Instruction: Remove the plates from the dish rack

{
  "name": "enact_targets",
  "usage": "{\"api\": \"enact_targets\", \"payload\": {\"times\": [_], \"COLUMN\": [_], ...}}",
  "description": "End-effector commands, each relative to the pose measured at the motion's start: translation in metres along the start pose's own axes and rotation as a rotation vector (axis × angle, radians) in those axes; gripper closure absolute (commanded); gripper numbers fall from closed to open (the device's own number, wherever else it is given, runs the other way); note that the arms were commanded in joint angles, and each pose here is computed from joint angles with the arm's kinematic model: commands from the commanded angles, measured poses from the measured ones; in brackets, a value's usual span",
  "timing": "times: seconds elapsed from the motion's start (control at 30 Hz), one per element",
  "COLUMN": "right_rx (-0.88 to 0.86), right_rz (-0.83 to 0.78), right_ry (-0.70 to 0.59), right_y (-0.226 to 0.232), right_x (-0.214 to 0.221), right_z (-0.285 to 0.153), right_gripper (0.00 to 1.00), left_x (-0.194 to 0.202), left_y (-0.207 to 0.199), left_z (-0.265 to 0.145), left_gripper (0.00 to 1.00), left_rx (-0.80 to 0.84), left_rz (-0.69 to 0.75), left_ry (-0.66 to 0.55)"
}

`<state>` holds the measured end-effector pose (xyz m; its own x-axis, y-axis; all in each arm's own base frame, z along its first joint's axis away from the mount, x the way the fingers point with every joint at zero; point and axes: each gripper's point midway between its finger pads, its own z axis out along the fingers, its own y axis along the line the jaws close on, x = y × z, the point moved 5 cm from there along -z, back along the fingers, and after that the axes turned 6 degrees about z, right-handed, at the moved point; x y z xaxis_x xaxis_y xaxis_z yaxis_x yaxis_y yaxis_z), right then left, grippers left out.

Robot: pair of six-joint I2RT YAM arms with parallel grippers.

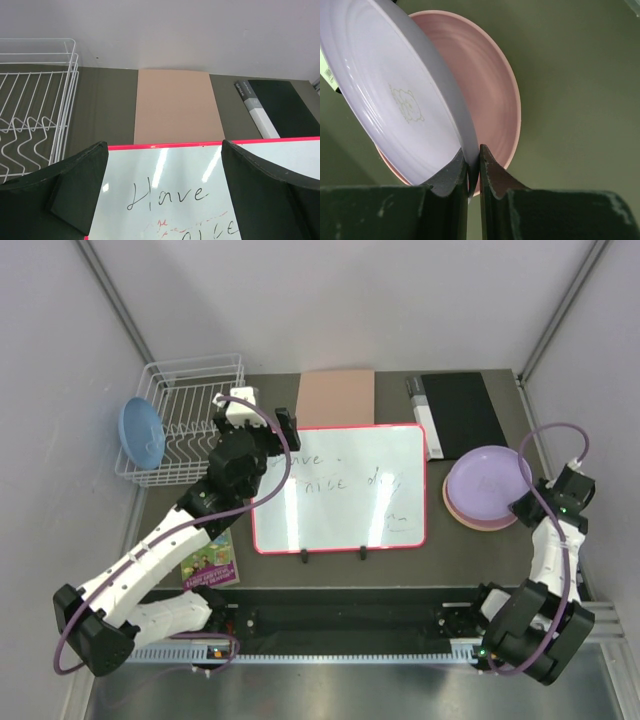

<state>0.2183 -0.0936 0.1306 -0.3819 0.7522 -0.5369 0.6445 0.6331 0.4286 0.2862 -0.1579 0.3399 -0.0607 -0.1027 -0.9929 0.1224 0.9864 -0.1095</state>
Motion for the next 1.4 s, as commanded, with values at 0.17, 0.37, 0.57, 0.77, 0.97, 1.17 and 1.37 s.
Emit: {"api": "enact_targets", "payload": {"times": [0.17,0.37,0.57,0.77,0.97,1.17,1.37], "right_rx": [-0.012,-0.029,-0.056,-0.108,-0.348,-0.591,-0.744], "right_rz": [0.009,0.003,-0.012,-0.056,-0.103,-0.234,-0.422], "right_ry": [-0.062,-0.058,-0.107,-0.304,-0.325,-0.239,-0.118], "right_y": [0.004,0.006,0.016,0.046,0.088,0.144,0.204], "right_x": [-0.014,-0.013,-0.025,-0.074,-0.089,-0.072,-0.037], "right_z": [-0.003,-0.005,-0.022,-0.074,-0.088,-0.076,-0.047], "right_gripper": [0.83,0.52,0.42,0.25,0.20,0.20,0.20], "left_x": [-0.011,-0.009,-0.010,-0.004,-0.006,-0.019,-0.002], "left_y": [0.006,0.012,0.023,0.060,0.132,0.202,0.257], "left_z": [-0.003,-0.003,0.000,0.012,0.027,0.037,0.045], "left_gripper": [0.01,0.01,0.01,0.01,0.01,0.01,0.01], "left_rx": [-0.020,-0.056,-0.106,-0.247,-0.417,-0.646,-0.732], "left_rz": [0.002,0.016,0.048,0.069,0.053,0.130,0.078], "left_ry": [-0.038,-0.035,-0.033,0.017,0.037,0.056,0.111]}}
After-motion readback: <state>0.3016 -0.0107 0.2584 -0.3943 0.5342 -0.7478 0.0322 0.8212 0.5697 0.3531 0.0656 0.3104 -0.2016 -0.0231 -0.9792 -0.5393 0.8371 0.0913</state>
